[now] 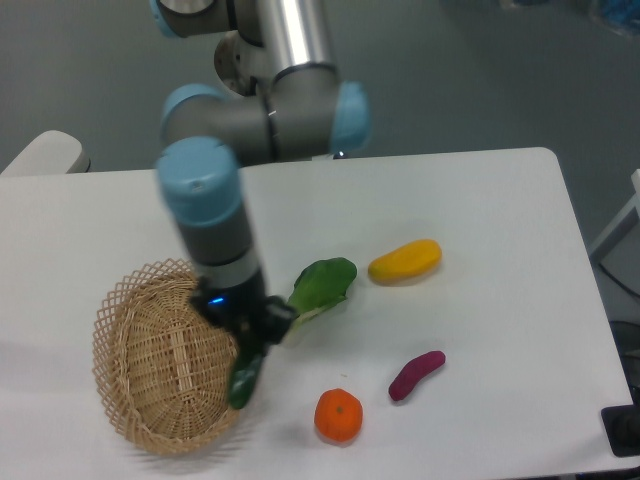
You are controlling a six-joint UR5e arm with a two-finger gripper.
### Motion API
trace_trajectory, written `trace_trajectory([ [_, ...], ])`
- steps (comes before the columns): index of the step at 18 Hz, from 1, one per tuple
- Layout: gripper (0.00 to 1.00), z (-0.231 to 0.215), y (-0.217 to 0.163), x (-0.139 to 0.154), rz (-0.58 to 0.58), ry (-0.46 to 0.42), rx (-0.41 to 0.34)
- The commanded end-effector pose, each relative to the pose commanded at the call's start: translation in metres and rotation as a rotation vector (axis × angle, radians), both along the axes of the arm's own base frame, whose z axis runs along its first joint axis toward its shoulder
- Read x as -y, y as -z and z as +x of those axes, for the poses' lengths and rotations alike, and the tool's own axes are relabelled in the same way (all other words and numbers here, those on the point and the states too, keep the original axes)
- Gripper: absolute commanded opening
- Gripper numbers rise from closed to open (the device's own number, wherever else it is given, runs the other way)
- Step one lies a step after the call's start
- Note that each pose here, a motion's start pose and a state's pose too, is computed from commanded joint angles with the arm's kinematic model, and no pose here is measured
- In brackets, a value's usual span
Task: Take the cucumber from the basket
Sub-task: 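Lift the cucumber out of the basket and carry it away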
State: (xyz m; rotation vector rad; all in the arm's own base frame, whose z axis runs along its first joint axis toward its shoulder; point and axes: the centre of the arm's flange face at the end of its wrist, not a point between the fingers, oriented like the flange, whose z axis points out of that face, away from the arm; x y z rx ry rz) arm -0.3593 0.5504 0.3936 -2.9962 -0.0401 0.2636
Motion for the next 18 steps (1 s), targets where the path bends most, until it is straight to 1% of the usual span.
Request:
trace_trajectory([
  [5,0.24,-0.077,-0.002,0.068,-0.07,0.095,0.003],
  [9,0.24,-0.125,-0.002,0.118,-0.111,0.21,-0.009],
  [12,0.24,-0.15,0.0,0.149,-0.138,0.279,-0.004],
  [14,0.24,-0.159,0.001,0.16,-0.147,0.32,-0.006],
  [16,0.24,-0.165,0.001,0.168,-0.151,0.329,-0.007],
  [18,0.24,-0.166,0.002,0.169,-0.139,0.332,-0.002],
])
